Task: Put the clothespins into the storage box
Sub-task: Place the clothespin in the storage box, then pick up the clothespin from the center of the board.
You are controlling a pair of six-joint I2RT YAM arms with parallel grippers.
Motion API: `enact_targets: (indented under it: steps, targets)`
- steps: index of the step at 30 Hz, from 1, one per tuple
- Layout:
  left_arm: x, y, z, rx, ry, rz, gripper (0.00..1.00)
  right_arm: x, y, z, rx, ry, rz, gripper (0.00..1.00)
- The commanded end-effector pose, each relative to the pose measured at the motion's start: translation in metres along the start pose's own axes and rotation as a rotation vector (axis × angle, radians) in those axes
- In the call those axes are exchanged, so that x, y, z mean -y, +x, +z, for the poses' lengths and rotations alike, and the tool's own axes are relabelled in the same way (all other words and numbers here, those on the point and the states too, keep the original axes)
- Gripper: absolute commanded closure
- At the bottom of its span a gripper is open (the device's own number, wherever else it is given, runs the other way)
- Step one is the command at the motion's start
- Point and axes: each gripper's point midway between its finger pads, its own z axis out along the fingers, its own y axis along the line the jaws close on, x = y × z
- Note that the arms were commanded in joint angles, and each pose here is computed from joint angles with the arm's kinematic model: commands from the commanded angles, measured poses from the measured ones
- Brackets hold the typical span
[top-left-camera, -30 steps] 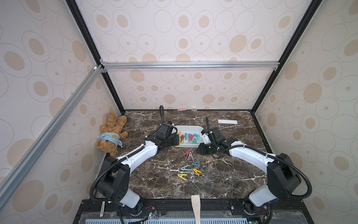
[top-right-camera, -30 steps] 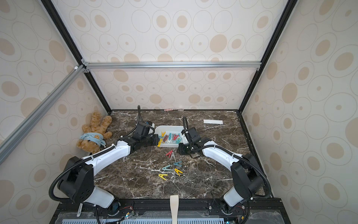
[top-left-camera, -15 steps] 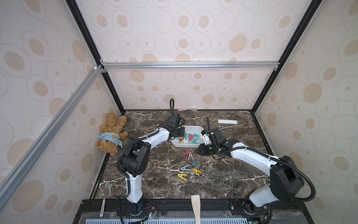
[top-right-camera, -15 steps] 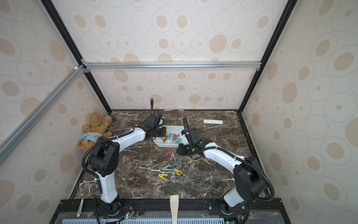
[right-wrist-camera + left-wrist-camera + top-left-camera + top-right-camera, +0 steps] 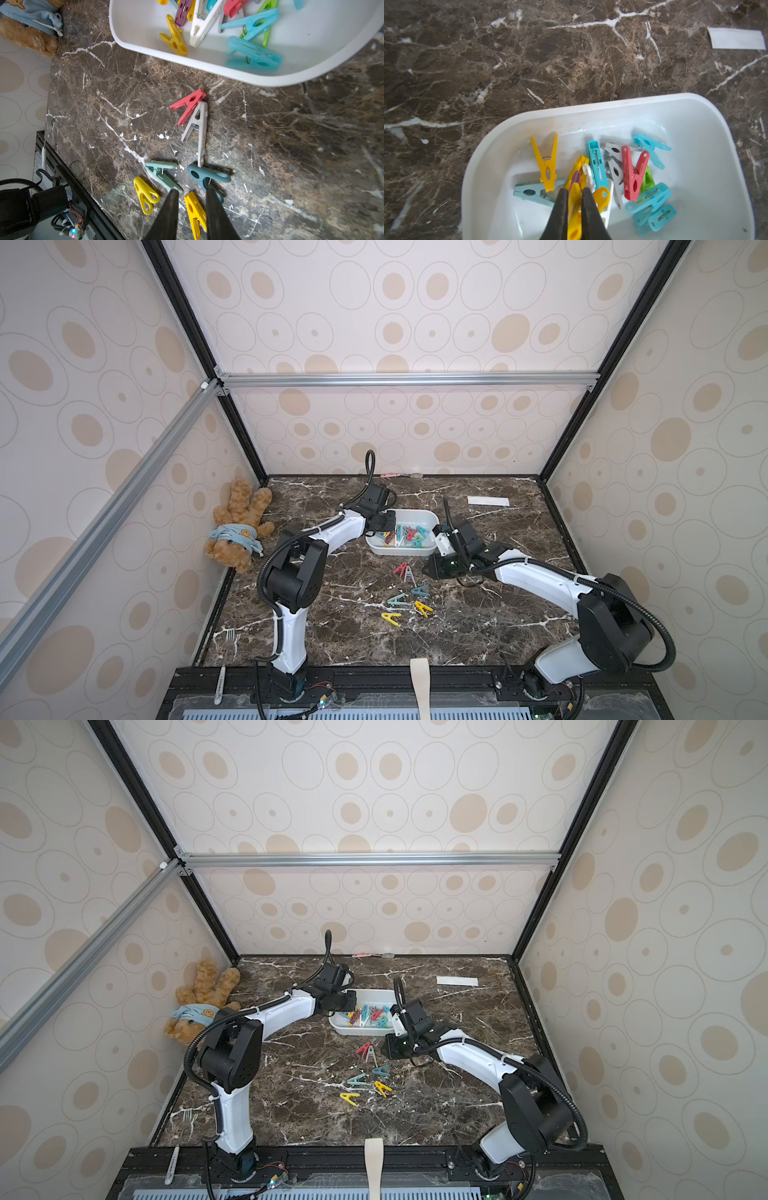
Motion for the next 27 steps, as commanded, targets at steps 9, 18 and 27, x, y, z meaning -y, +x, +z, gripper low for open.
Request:
enact_targets:
  steps: [9,18,27]
  targets:
    - [0.008,-0.025,-0.041,0.062,0.03,0.022,0.74,-0.002,-0.007,-0.015,0.04,0.035,-0.021,0.73]
    - [0.011,0.005,-0.092,0.106,0.116,-0.011,0.64,-0.012,-0.007,-0.023,0.053,0.125,-0.116,0.71]
    - [-0.007,0.056,-0.138,0.121,0.112,-0.05,0.57,-0.011,0.022,0.009,-0.054,0.215,-0.181,0.68]
